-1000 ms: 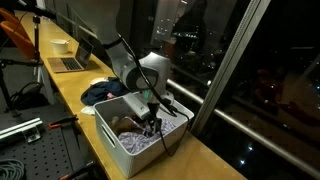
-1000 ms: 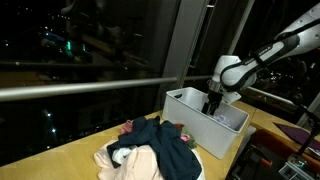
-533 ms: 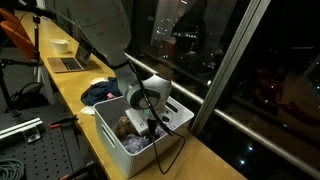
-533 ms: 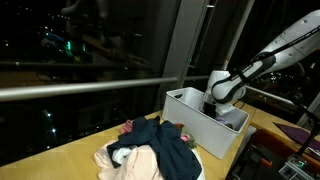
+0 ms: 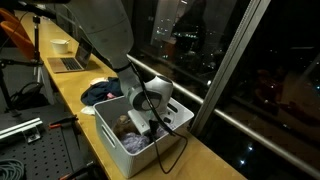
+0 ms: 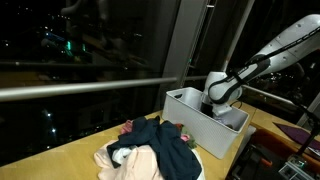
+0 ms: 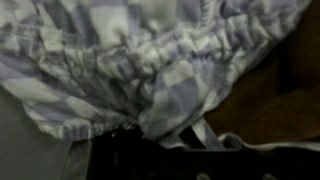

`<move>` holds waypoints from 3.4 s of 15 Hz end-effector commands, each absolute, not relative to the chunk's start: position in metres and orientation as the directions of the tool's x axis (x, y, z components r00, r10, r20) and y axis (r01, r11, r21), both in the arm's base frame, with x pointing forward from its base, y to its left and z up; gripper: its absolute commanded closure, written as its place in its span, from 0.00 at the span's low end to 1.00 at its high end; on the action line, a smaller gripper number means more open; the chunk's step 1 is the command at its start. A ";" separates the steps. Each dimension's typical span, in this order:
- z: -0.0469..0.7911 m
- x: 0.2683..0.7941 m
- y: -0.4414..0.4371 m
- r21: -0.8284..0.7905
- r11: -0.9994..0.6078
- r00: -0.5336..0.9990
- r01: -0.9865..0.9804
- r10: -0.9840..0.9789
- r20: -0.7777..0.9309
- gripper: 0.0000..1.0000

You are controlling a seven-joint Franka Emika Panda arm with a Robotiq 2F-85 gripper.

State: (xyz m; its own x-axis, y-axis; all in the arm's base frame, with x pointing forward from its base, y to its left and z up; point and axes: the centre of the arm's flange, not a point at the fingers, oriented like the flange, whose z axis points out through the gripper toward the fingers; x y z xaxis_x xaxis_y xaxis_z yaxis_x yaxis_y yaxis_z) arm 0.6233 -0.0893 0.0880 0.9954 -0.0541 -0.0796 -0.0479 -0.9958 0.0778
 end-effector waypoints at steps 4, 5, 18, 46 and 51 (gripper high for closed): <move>0.119 0.629 -0.080 0.076 -0.996 0.998 -0.055 -0.058 -0.039 0.94; 0.138 0.628 -0.076 0.078 -0.996 0.999 -0.051 -0.052 -0.017 0.99; 0.412 0.608 -0.010 0.133 -0.990 0.961 0.040 0.075 0.267 1.00; 0.334 0.465 0.336 0.067 -0.831 0.791 0.551 0.547 0.273 0.60; 0.393 0.494 0.335 0.103 -0.812 0.768 0.574 0.578 0.277 0.25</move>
